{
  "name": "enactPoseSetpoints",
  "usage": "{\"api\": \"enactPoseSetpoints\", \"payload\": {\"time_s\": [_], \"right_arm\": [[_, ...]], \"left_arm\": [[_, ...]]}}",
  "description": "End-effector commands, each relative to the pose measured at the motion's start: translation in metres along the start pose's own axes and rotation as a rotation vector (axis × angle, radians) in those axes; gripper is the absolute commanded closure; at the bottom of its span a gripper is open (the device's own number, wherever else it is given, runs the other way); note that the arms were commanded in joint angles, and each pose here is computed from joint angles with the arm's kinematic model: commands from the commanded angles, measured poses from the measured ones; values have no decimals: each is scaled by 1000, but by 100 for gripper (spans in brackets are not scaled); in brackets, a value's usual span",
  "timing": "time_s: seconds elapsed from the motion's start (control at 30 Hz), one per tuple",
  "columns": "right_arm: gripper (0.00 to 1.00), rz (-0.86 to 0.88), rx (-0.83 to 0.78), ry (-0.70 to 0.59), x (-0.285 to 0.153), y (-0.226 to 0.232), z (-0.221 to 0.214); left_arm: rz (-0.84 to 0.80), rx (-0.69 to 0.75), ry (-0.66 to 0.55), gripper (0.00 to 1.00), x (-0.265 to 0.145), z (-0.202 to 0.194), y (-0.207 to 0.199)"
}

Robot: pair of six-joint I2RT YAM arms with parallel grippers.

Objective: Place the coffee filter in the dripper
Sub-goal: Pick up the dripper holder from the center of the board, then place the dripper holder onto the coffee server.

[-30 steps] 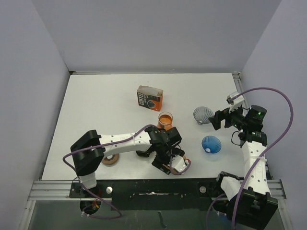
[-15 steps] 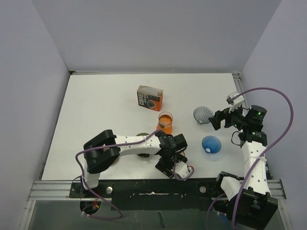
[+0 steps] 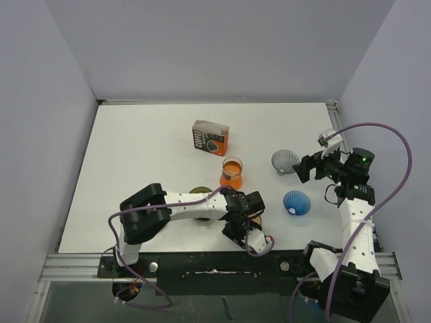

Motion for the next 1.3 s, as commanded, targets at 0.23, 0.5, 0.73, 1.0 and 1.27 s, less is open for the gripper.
{"api": "enactPoseSetpoints", "payload": {"time_s": [0.23,0.5,0.73,1.0,1.27], "right_arm": [[3,-5,-57,-43,-3,-2,16],[2,-13,-55,-38,-2,-4,15],[2,-17,-55,-37,-2,-4,14],[2,-16,-54,-36,-2,-5,14],[2,-18,-56,-36,-2,-5,14]], "left_arm": [[176,-7,-83,78,-78,31,11],[263,-96,-137,79,-142,31,2],[329,-227,-103,79,-180,-3,-20],[315,-368,-24,79,-179,-53,-49],[271,-432,9,79,-163,-82,-53]]}}
Point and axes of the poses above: each gripper's point midway between its finger pads, its own x axis out along the fingers, its own y axis along the line the jaws close on, z = x × y, the point moved 6 cm from there along -x, back along the fingers, and after that the axes turned 11 degrees about x, right-handed, at the moved point
